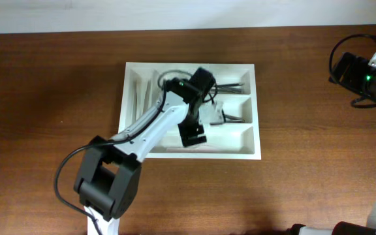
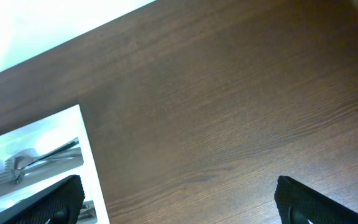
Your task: Pack container
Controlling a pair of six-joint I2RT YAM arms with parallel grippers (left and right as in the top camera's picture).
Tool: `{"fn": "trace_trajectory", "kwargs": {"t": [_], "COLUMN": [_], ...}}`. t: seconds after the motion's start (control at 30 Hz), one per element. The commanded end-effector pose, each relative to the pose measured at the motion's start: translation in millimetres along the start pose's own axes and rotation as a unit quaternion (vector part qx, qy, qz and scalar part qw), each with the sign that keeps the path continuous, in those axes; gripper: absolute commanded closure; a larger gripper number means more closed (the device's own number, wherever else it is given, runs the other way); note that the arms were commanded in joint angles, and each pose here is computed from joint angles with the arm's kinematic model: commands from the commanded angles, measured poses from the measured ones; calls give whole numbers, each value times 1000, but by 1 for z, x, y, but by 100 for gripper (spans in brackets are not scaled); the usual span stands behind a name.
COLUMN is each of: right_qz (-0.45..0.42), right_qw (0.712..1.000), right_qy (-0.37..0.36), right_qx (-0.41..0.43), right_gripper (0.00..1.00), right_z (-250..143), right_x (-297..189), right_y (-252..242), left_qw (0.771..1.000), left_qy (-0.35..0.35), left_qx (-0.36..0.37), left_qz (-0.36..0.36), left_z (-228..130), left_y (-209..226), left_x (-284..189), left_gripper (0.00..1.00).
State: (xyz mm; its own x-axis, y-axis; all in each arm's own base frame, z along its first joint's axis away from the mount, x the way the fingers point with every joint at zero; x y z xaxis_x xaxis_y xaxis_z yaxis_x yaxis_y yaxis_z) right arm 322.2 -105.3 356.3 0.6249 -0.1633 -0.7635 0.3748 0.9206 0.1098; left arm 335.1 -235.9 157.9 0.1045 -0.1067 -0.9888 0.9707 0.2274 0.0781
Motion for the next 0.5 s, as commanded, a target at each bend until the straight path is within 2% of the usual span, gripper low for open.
{"fn": "trace_trajectory", "kwargs": {"t": [0.0, 0.07, 0.13, 0.3, 0.47], "right_qz": [0, 0, 0, 0, 0], "right_qw": [1000, 1000, 1000, 1000, 1000], "right_qy": [1, 1, 1, 1, 1], "right_qx": [6, 6, 6, 6, 6], "right_gripper": [1, 1, 1, 1, 1], "right_z": [-1, -1, -1, -1, -1], "right_x": [1, 1, 1, 1, 1], "right_y": [-2, -2, -2, -2, -2], "left_qw": [991, 983, 963, 864, 759], "left_qy": [-44, -54, -62, -89, -85], "left_qx": [-83, -125, -201, -421, -578], "left_qz": [91, 123, 170, 261, 285], "left_z": [1, -6, -21, -91, -180], "left_y": [21, 29, 42, 67, 84], "left_x": [-77, -108, -140, -212, -239], "left_gripper": [1, 1, 1, 1, 1]}}
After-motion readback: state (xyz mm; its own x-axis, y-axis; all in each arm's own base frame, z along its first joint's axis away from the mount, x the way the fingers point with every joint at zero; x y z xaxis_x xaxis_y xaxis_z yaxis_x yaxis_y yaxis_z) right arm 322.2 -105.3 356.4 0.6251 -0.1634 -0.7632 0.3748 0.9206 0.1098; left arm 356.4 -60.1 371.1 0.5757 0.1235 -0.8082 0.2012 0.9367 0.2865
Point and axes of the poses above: each gripper's point midway between its finger pads, its own x axis out along the fingers, its own y axis along the line the jaws close on, z = x × y, the point moved 8 cm from there along -x, back along the fingers, and after that the axes turned 1 degree about -x, right-handed, at the moved point
